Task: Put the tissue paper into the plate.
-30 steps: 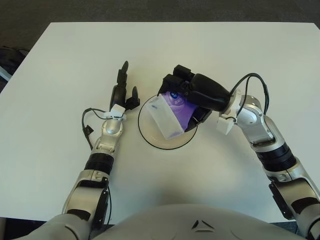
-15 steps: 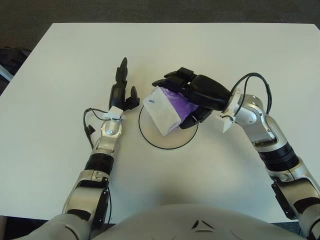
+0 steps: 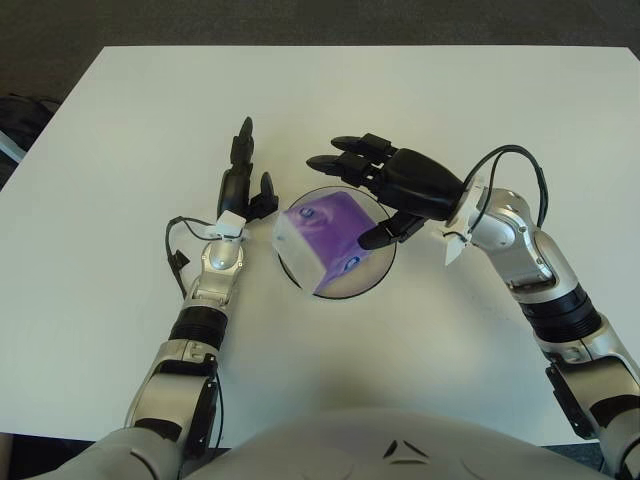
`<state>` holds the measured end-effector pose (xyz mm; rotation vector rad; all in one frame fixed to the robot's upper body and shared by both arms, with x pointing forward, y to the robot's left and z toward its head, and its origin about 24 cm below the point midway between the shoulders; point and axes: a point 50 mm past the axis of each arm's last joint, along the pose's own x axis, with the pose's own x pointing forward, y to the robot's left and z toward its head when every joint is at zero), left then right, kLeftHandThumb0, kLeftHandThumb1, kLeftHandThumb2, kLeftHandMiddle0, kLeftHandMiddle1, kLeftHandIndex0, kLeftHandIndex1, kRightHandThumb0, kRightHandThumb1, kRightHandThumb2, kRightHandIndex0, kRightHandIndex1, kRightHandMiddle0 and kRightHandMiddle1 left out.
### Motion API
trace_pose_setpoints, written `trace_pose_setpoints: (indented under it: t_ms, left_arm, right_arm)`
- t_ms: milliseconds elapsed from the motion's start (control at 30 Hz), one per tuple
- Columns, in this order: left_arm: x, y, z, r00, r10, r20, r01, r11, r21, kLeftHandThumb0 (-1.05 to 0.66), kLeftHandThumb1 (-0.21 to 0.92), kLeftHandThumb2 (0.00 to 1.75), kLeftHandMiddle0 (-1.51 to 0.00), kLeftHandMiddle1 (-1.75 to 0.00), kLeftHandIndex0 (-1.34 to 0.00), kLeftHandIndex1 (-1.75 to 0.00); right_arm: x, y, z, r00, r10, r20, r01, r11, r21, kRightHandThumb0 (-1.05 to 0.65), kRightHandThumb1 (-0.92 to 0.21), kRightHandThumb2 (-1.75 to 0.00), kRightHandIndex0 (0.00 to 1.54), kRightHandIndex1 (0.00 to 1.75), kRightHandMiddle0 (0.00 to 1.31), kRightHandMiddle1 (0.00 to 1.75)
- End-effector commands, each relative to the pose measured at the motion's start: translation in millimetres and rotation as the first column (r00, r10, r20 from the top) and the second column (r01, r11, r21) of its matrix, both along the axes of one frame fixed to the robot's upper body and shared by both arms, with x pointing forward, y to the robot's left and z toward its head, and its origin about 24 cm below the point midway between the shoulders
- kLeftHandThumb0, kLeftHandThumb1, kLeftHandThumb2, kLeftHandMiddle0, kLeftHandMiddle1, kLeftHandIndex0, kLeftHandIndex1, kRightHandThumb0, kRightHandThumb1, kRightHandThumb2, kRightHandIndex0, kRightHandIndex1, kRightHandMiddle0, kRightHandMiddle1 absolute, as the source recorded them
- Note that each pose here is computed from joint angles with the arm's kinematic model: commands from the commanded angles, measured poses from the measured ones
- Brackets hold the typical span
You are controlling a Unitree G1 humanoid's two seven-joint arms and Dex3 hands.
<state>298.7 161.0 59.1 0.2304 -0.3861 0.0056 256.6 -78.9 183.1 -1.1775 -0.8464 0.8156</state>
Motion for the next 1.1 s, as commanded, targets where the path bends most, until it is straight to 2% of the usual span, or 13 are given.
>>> trace_pose_setpoints:
  t_ms: [0,267,433,533,867,1067]
  left_arm:
    - [-48.1,-8.4,-85.6,0.939,0.013,-0.343,-0.026,0.999,-0.032,-0.83,0.92,0.98,-0.15,-0.02,0.00,-0.18]
    - [-48.1,-8.2,-89.6,0.934,0.019,-0.356,-0.031,0.999,-0.029,-0.84,0.92,0.98,-0.13,0.00,0.00,-0.22]
    - [-47.9,-7.4,-91.9,0.931,0.024,-0.365,-0.032,0.999,-0.017,-0.85,0.92,0.98,-0.11,0.00,0.00,-0.22]
    - [-47.7,-7.2,-92.3,0.931,0.030,-0.363,-0.035,0.999,-0.007,-0.86,0.92,0.98,-0.11,0.00,0.00,-0.23]
    - [-46.8,-5.4,-95.6,0.925,0.049,-0.378,-0.044,0.999,0.020,-0.88,0.92,0.97,-0.10,0.00,0.00,-0.25]
    - [-46.0,-5.4,-97.2,0.920,0.053,-0.388,-0.045,0.999,0.028,-0.90,0.92,0.96,-0.08,0.00,0.00,-0.24]
  right_arm:
    - [2.0,-3.2,1.8,0.999,-0.013,0.030,0.013,1.000,-0.015,-0.99,-0.92,-0.92,0.04,0.15,0.00,0.31]
    - [4.1,-4.3,2.0,1.000,-0.008,0.029,0.009,0.999,-0.033,-1.01,-0.92,-0.91,0.01,0.12,0.00,0.26]
    - [5.5,-4.7,2.5,0.997,0.025,0.070,-0.021,0.998,-0.065,-1.04,-0.92,-0.81,0.00,0.02,0.00,0.06]
    - [5.8,-5.1,2.8,0.995,0.039,0.088,-0.034,0.997,-0.066,-1.05,-0.92,-0.76,0.00,0.00,0.00,0.02]
    - [9.6,-8.9,6.0,0.993,0.053,0.109,-0.047,0.998,-0.051,-1.05,-0.92,-0.63,0.00,0.00,0.00,0.00]
    - [14.7,-12.8,13.0,0.996,0.023,0.086,-0.020,0.999,-0.043,-1.05,-0.92,-0.57,0.00,0.00,0.00,0.00]
